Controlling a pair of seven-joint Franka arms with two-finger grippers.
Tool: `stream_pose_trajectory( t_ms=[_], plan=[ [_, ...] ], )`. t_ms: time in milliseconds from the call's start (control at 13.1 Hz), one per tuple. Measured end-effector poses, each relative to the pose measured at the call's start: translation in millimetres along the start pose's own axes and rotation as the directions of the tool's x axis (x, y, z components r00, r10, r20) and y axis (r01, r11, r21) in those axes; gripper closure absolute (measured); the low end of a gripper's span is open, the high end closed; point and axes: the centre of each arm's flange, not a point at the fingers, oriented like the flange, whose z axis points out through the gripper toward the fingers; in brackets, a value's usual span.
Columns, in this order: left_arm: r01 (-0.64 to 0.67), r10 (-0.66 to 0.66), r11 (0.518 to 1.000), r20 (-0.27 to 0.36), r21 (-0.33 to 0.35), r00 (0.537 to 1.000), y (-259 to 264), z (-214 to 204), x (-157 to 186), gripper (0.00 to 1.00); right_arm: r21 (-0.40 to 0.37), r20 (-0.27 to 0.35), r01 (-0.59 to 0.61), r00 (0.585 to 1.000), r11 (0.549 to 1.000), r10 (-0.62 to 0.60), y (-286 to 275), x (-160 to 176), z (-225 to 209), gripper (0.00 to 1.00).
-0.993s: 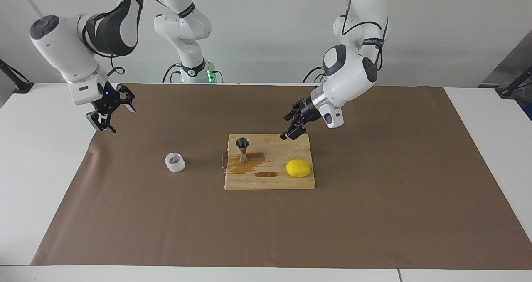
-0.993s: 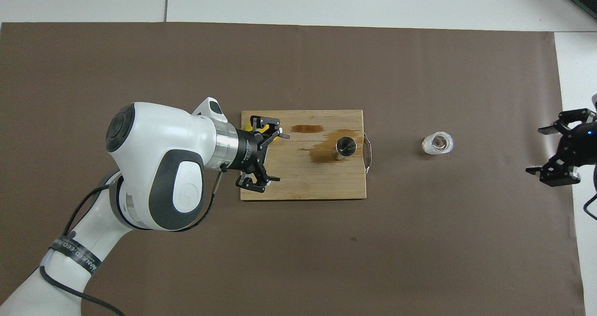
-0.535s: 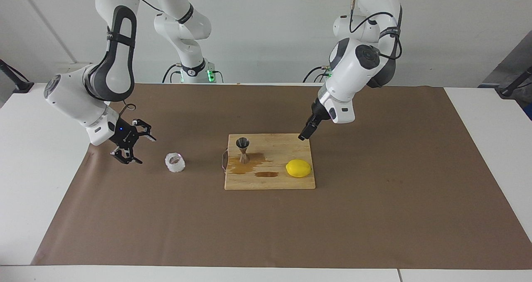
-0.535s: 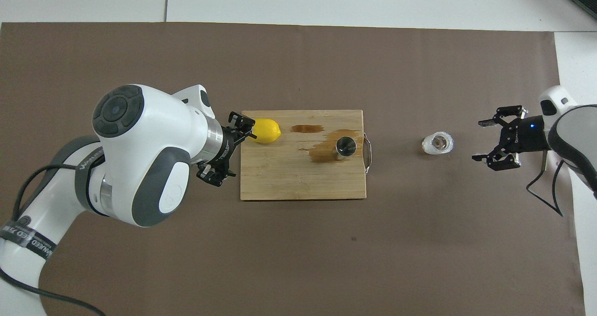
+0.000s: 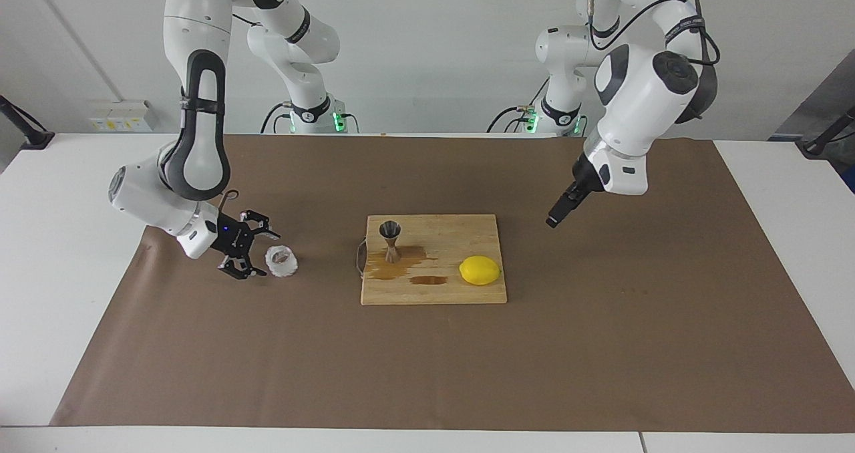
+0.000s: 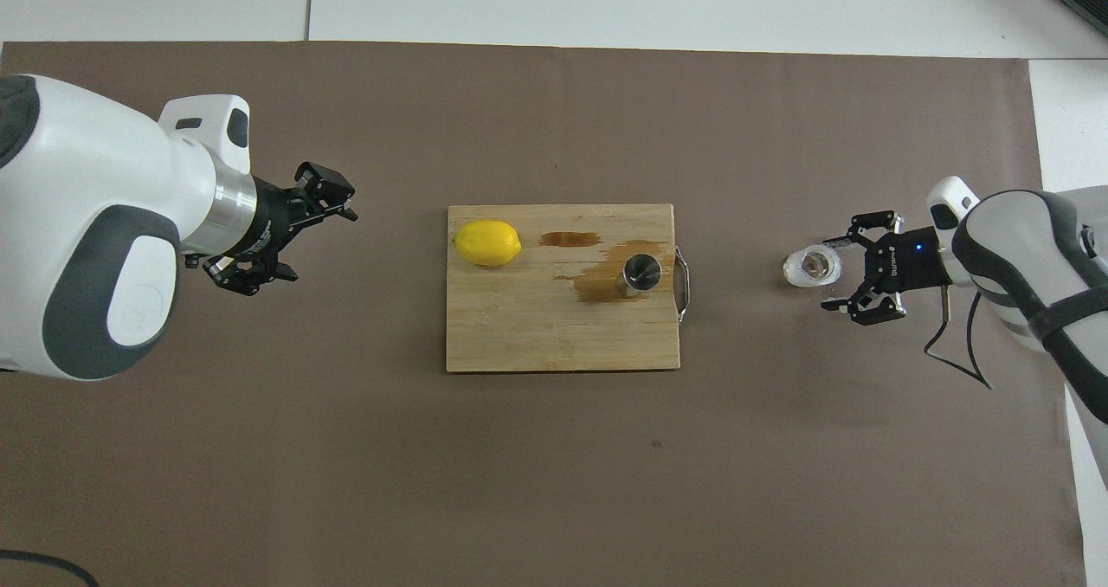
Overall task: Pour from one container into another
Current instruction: 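Withdraw the left gripper while the right gripper reaches the white cup, then grasp the white cup with the right gripper and lift it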
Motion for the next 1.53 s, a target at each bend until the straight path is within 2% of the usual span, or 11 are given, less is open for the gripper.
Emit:
stream_pose_trajectory(
  t_ms=[305,611,687,764,840,1069,1298,1527],
  plan=[
    [-0.230,0.230,0.973,-0.040,-0.003,0.972,-46,-34,42,0.00,0.003,-0.010,0.054,0.999,0.999,-0.054,3,4,17,0.00],
    [-0.455,0.459,0.887,-0.044,0.085,0.887,-74,-71,51,0.00,-0.001,-0.003,0.068,0.998,0.998,-0.068,3,3,19,0.01],
    [-0.475,0.480,0.875,-0.041,0.091,0.877,-74,-80,49,0.00,-0.001,-0.003,0.072,0.997,0.997,-0.072,3,3,20,0.08],
    [-0.488,0.492,0.868,-0.035,0.096,0.870,-74,-89,47,0.00,0.001,-0.003,0.075,0.997,0.997,-0.075,3,5,21,0.08],
    [-0.499,0.504,0.861,-0.027,0.101,0.863,-75,-97,44,0.00,0.004,-0.002,0.079,0.997,0.997,-0.079,3,7,22,0.15],
    [-0.548,0.552,0.826,0.009,0.135,0.834,-81,-121,40,0.00,0.007,-0.001,0.089,0.996,0.996,-0.089,3,13,26,0.49],
    [-0.574,0.572,0.807,0.052,0.139,0.818,-92,-142,38,0.00,0.009,-0.005,0.100,0.995,0.995,-0.100,4,23,28,0.49],
    [-0.592,0.590,0.794,0.060,0.139,0.805,-94,-147,34,0.00,-0.003,-0.013,0.090,0.996,0.996,-0.090,3,80,24,0.49]
  ],
)
